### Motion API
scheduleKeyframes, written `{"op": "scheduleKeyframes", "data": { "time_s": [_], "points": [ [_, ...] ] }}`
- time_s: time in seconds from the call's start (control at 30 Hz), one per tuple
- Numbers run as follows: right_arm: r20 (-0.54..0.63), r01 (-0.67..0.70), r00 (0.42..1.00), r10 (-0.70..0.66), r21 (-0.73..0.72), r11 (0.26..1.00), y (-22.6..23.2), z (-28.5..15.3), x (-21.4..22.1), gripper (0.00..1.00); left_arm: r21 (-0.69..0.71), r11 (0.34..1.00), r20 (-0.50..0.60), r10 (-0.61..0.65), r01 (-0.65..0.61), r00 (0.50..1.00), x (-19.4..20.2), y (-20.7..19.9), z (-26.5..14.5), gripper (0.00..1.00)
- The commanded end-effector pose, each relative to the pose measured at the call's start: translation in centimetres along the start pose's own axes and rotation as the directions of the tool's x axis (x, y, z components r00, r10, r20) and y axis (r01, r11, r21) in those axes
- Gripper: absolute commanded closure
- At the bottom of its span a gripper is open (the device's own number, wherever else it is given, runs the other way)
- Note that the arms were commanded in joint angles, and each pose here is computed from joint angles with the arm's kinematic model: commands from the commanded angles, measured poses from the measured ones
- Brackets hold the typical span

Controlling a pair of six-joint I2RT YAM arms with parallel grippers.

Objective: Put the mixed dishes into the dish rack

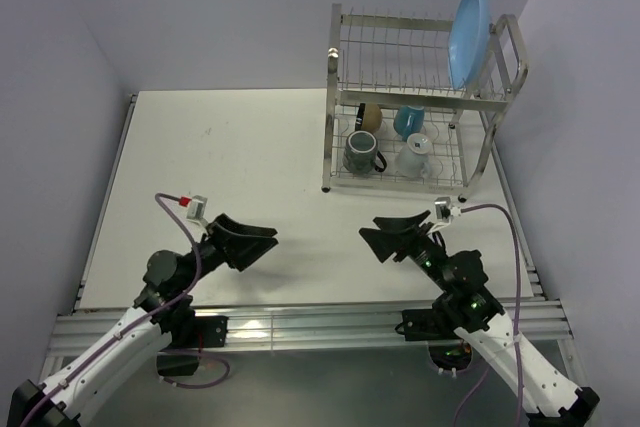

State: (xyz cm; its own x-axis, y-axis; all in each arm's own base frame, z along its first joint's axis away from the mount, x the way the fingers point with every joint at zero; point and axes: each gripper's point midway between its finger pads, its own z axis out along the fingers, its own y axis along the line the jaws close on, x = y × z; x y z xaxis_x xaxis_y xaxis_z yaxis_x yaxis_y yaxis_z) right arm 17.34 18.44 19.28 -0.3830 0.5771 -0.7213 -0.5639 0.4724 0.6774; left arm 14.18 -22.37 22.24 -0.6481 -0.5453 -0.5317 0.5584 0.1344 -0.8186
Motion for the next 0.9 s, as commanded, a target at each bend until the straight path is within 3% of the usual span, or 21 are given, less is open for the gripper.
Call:
{"op": "scheduleKeyframes", "data": {
  "time_s": [0.0, 0.17, 0.33, 0.87],
  "points": [
    [0.053, 0.037, 0.998, -0.036, -0.020, 0.999, 0.1, -0.7, -0.7, 0.04, 0.190, 0.979, 0.046, -0.078, 0.067, 0.996, 0.6, -1.8, -1.9, 0.01],
    [0.140, 0.018, 0.990, -0.020, 0.010, 1.000, 0.1, -2.1, -2.4, 0.02, 0.268, 0.956, 0.080, -0.143, 0.117, 0.986, 0.1, -3.0, -2.8, 0.01],
    [0.110, -0.026, 0.994, 0.004, 0.197, 0.980, -3.2, -3.1, -1.7, 0.02, 0.296, 0.944, 0.097, -0.182, 0.146, 0.979, -0.1, -3.2, -3.4, 0.01],
    [0.165, -0.057, 0.986, 0.016, 0.250, 0.966, -4.0, -3.4, -2.7, 0.02, 0.280, 0.949, 0.086, -0.175, 0.145, 0.981, 0.3, -2.7, -3.4, 0.01]
  ]
}}
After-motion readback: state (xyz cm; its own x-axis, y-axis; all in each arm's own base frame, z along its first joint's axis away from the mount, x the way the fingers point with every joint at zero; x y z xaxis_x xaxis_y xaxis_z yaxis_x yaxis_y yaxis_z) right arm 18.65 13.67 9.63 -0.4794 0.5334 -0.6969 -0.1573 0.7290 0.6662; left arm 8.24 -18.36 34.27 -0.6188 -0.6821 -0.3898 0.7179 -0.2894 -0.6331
